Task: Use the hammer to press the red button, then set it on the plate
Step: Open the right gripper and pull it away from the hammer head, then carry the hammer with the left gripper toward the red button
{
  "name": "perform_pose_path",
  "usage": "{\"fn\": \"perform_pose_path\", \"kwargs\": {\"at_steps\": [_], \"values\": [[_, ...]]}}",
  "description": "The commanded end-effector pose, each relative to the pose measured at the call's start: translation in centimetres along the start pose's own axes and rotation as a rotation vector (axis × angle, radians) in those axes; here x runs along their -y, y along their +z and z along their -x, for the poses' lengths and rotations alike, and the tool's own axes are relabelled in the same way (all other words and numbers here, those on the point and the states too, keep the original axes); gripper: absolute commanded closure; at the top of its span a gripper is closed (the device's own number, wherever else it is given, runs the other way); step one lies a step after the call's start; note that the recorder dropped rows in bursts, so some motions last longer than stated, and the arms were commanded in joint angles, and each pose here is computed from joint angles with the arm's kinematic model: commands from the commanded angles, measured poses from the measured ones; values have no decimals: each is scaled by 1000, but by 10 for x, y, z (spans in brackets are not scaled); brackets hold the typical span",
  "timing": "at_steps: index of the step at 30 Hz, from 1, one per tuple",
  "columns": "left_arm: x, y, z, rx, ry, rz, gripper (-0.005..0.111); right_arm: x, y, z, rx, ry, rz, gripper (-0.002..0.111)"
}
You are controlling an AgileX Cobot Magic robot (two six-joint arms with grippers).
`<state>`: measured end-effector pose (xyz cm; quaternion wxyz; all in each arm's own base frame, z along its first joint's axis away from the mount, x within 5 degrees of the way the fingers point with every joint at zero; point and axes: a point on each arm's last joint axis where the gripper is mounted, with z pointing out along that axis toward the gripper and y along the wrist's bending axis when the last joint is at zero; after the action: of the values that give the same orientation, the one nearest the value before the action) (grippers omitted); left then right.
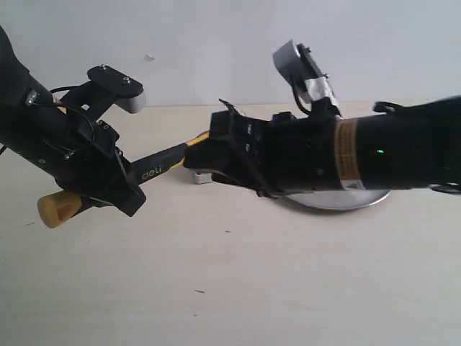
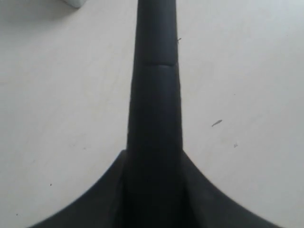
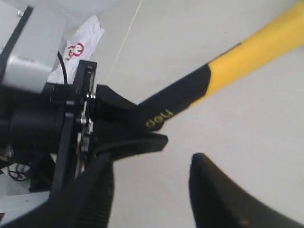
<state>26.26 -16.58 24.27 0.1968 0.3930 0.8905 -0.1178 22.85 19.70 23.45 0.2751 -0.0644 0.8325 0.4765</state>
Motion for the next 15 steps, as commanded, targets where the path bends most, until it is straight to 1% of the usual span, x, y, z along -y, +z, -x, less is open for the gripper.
{"fn": "perform_pose_path", "kwargs": {"at_steps": [1,2,4,7,9,12,15], "values": [[1,-7,14,136,-63,6,107,6,-45,-22,43,-195,-172,99],[1,-8,14,150,-76,3,107,8,-58,-27,65,-238,-218,108],[1,-8,17,197,-113,0,107,11,-82,-35,137,-291,-292,108],[2,-12,18,278,-169,5,107,20,-114,-48,257,-326,-400,108],[2,-14,17,314,-191,13,107,25,-130,-57,309,-369,-443,108],[2,-20,16,368,-213,32,107,30,-149,-71,374,-408,-459,108],[3,-21,9,391,-234,43,107,32,-160,-83,417,-437,-439,108]]}}
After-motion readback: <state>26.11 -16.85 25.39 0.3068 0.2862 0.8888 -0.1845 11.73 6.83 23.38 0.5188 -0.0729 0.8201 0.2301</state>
